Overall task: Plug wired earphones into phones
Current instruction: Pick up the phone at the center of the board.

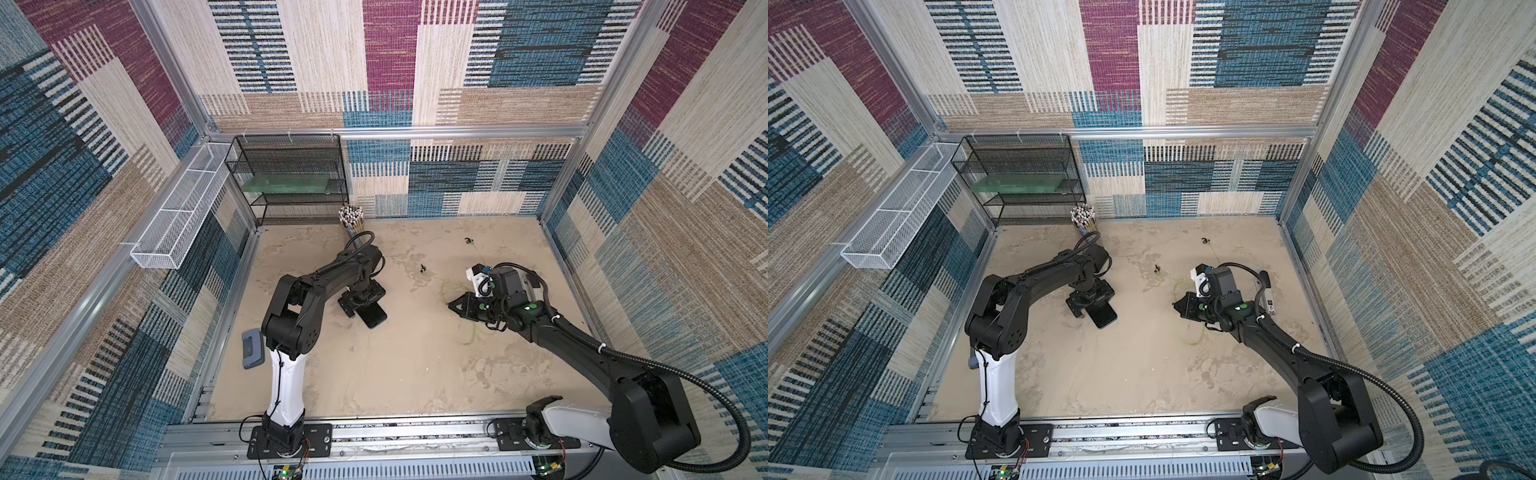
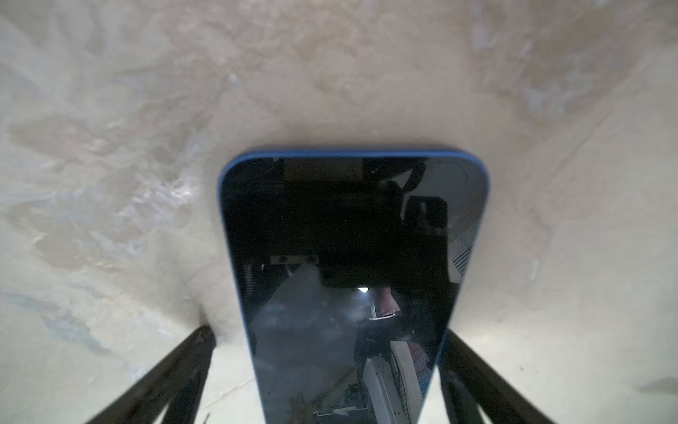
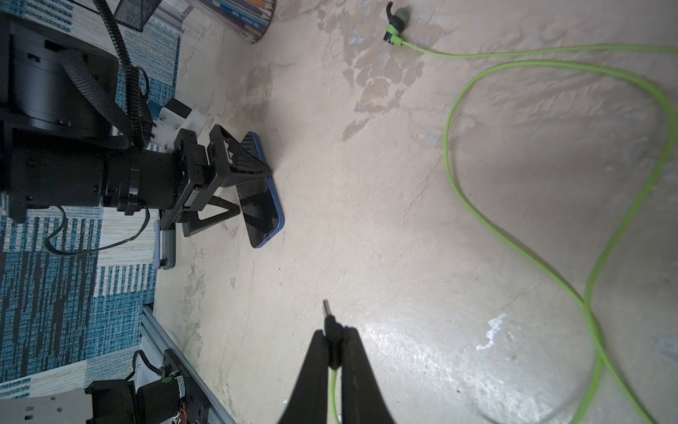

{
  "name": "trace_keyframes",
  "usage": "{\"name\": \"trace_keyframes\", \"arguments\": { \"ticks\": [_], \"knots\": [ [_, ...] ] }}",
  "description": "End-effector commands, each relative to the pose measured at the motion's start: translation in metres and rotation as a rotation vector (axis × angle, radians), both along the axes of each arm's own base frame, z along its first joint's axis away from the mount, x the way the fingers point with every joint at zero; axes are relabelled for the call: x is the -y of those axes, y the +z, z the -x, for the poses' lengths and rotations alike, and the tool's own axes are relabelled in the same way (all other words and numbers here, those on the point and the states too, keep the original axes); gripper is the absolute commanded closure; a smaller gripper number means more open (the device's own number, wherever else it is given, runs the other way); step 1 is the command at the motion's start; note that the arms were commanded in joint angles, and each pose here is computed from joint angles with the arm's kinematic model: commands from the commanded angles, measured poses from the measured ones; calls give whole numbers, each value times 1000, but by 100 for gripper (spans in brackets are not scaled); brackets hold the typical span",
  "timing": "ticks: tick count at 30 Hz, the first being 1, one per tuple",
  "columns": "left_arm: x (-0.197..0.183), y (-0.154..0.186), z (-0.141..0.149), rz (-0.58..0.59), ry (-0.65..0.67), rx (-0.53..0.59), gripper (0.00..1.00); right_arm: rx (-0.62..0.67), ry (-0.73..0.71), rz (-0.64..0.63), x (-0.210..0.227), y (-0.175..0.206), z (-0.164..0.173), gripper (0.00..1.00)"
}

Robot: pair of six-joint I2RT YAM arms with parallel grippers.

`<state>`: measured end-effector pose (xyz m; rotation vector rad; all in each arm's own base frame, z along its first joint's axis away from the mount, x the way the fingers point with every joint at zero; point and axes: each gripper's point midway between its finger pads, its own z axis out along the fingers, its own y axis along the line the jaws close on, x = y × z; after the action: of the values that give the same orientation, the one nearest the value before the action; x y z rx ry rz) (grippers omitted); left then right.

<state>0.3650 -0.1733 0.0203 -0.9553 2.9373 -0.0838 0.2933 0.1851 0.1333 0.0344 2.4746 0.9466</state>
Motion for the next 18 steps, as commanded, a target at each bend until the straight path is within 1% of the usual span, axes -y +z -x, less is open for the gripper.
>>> {"name": "trace_keyframes", "arguments": {
  "ticks": [1, 3, 6, 7, 14, 18],
  "knots": [
    [5, -13, 0, 47, 38, -8, 17, 26, 13, -24, -6, 8, -3, 99],
    [3, -15, 2, 44, 48, -8, 22, 23, 24, -28, -8, 7, -1, 99],
    [-1, -18, 5, 47, 73, -12, 33, 20, 44, -32, -9, 3, 3, 99],
    [-1, -17, 5, 53, 81, -12, 35, 19, 54, -34, -11, 1, 4, 99],
    [4, 3, -2, 118, 98, 10, 38, 35, 96, -89, -25, 0, 3, 100],
    [4, 13, -3, 137, 95, 17, 38, 36, 107, -107, -31, 3, 2, 100]
  ]
}}
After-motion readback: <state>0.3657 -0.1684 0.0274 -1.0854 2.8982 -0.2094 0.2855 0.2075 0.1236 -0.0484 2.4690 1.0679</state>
